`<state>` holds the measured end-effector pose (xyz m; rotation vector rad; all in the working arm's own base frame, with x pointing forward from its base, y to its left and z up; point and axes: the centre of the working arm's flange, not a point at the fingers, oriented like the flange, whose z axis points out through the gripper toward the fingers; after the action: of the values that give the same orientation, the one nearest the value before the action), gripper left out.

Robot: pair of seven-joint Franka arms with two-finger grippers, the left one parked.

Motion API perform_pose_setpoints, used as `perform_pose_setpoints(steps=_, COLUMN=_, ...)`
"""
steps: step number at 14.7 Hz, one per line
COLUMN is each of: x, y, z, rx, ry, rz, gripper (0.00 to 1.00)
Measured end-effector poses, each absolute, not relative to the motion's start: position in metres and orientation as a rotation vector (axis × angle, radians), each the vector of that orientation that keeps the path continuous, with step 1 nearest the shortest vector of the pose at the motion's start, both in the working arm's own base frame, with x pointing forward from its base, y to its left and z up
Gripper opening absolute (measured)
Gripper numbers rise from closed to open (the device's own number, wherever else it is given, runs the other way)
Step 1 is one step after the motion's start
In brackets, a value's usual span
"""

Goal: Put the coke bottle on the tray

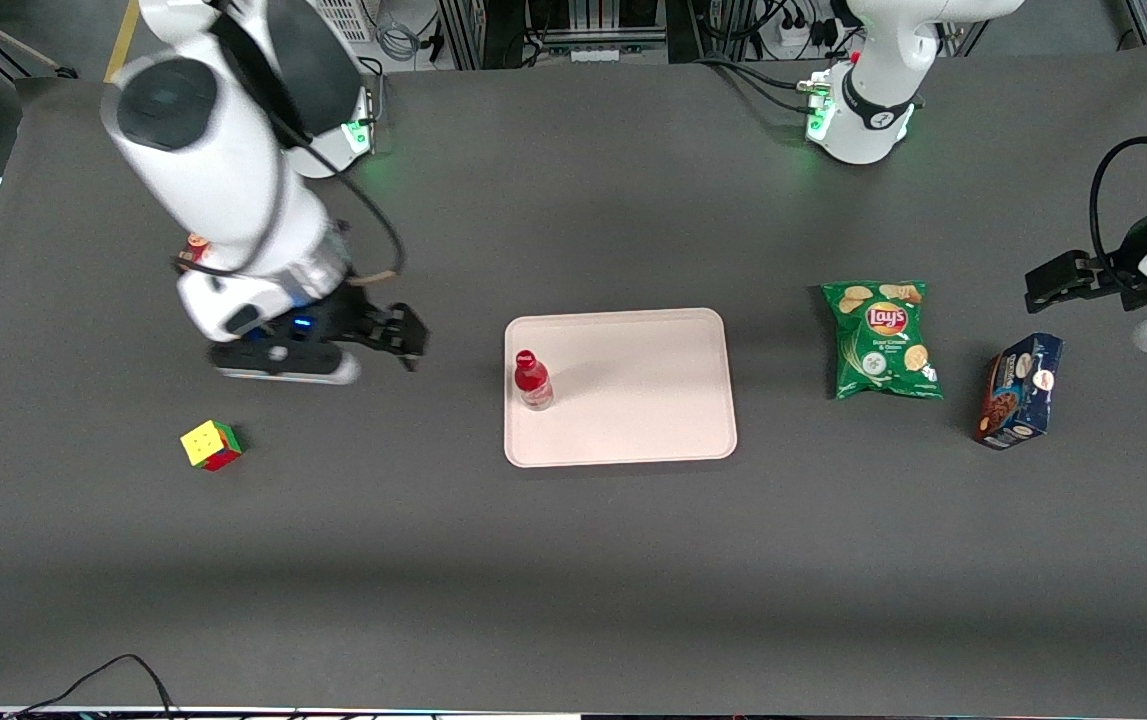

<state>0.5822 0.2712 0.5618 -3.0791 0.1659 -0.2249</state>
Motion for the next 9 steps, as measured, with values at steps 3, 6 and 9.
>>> perform_pose_setpoints(steps=3, x=0.576, y=0.180, z=0.611, rx=-3.087, ry=0.060, rz=-0.224, gripper=1.00)
perform_pose_setpoints(steps=6, x=0.560, y=0.109, z=0.640, rx=-3.126, ry=0.009, rz=-0.193, gripper=1.00)
perform_pose_setpoints(steps=9, x=0.555, y=0.053, z=0.643, rx=-3.132, ry=-0.067, rz=-0.130, gripper=1.00)
